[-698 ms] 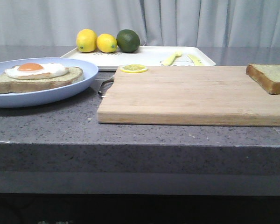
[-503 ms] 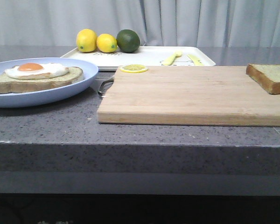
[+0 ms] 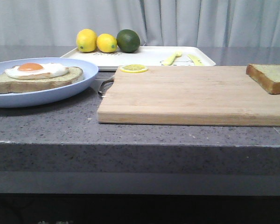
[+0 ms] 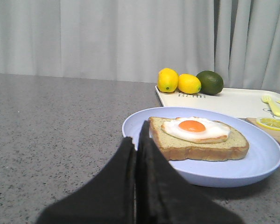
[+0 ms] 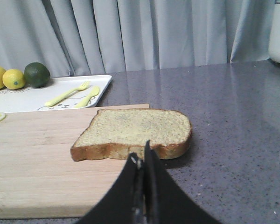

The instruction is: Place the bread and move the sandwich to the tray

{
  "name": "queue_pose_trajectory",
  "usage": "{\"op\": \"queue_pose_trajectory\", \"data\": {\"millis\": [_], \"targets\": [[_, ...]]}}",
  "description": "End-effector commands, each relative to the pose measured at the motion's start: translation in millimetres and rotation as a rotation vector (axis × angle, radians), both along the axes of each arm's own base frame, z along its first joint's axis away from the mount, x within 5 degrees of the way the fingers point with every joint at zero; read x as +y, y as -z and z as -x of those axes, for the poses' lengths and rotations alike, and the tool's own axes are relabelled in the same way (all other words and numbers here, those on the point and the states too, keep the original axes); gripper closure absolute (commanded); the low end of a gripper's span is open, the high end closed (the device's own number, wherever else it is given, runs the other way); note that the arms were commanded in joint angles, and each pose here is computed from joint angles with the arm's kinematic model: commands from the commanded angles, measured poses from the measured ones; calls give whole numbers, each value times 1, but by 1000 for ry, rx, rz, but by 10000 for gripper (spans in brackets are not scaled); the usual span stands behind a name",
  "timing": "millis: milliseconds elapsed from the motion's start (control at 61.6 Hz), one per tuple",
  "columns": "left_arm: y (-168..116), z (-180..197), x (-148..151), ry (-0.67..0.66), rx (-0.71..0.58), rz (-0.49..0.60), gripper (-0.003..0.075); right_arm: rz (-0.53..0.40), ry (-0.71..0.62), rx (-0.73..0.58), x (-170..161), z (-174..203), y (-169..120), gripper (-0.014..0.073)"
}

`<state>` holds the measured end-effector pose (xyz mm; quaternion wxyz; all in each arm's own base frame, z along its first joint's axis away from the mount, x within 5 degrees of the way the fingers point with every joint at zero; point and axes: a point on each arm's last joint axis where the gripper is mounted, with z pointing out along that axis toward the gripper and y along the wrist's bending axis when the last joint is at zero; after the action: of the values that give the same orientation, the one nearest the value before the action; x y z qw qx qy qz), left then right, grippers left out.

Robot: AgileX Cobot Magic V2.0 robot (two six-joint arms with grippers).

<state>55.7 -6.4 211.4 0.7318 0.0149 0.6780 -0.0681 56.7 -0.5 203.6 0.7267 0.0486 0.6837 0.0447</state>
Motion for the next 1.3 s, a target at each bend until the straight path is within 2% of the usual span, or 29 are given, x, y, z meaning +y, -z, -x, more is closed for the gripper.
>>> {"op": "queue_pose_trajectory", "data": {"millis": [0,114,179,390,568,714,844,1006,1282], "targets": [[-10,4,0,3,-123,15,741,17,8,-124,0,3,-12,666],[-22,6,1,6,-169,47,741,-1,6,-159,0,6,-26,666],[-36,9,1,8,-198,75,741,-7,5,-192,0,10,-43,666],[-96,27,3,12,-255,90,741,18,7,-186,0,30,-99,666],[-153,34,4,11,-207,83,741,41,19,-67,-1,33,-145,666],[-179,19,2,8,-73,66,741,40,20,80,-1,17,-173,666],[-185,-1,0,6,11,57,741,38,19,249,-2,-8,-176,666],[-177,-27,-3,4,124,46,741,36,17,408,-2,-39,-164,666],[-164,-61,-7,0,254,32,741,36,14,569,-3,-74,-146,666]]}}
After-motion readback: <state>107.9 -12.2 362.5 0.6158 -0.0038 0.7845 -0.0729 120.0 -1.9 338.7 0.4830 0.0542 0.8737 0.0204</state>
